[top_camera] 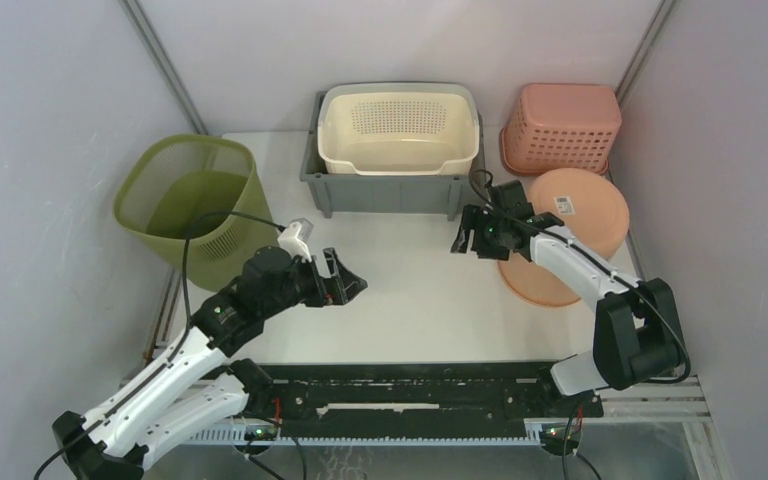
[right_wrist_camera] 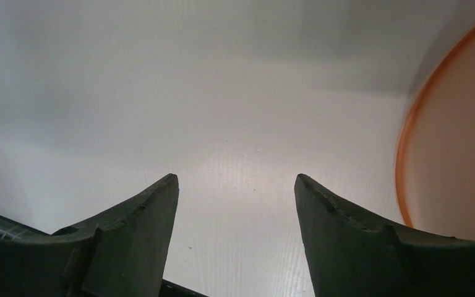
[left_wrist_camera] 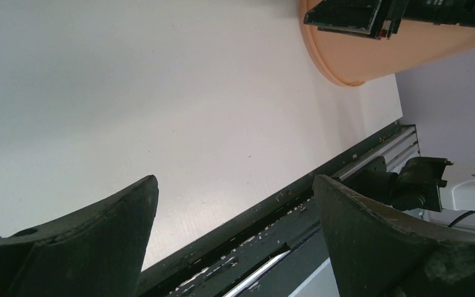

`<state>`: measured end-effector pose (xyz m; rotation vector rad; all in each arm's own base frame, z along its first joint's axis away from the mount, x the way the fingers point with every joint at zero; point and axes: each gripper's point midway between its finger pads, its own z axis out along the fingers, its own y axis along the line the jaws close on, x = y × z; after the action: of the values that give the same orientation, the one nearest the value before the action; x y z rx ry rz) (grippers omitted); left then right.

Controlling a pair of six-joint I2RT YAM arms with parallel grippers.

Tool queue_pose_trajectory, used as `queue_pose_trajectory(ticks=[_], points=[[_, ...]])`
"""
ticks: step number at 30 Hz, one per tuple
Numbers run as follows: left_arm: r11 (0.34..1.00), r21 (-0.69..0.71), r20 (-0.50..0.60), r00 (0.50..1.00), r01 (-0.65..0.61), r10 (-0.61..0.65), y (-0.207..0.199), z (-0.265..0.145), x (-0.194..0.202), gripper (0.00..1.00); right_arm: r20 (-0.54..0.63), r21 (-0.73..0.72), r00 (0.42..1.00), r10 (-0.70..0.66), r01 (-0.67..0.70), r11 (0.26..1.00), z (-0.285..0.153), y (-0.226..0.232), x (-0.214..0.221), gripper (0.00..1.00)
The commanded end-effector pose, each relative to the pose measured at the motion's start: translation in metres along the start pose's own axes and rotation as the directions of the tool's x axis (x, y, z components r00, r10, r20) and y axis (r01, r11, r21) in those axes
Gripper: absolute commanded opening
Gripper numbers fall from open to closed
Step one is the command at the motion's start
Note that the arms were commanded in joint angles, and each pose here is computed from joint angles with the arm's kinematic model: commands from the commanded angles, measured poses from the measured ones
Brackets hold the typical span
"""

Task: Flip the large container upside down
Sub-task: Move the container to the center of the board.

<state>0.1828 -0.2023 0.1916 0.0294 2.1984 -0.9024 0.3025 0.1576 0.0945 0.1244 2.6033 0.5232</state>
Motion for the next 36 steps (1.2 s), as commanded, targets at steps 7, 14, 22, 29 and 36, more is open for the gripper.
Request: queue_pose_trajectory(ticks=[7, 14, 22, 29, 36], points=[[1.000, 0.023, 0.044, 0.999, -0.017, 0.016, -0.008, -0.004, -0.012, 1.00, 0.088, -0.039, 0.996, -0.016, 0.019, 0.999, -0.028, -0.002, -0.020, 0.79], [1.000, 0.013, 0.060, 0.998, -0.013, 0.013, -0.006, -0.011, -0.014, 1.00, 0.105, -0.068, 0.993, -0.045, 0.052, 0.996, -0.058, 0.005, -0.012, 0.79], [1.000, 0.004, 0.079, 0.997, -0.001, 0.001, -0.002, -0.017, -0.013, 1.00, 0.090, -0.066, 0.990, -0.112, 0.119, 0.991, -0.071, 0.013, 0.016, 0.79], [1.000, 0.005, 0.088, 0.996, -0.004, 0.003, -0.002, -0.020, -0.015, 1.00, 0.078, -0.043, 0.992, -0.099, 0.103, 0.994, -0.064, 0.003, 0.027, 0.79], [1.000, 0.008, 0.090, 0.996, -0.001, 0.000, -0.002, -0.023, -0.014, 1.00, 0.071, -0.021, 0.995, -0.071, 0.073, 0.997, -0.055, -0.006, 0.022, 0.79]])
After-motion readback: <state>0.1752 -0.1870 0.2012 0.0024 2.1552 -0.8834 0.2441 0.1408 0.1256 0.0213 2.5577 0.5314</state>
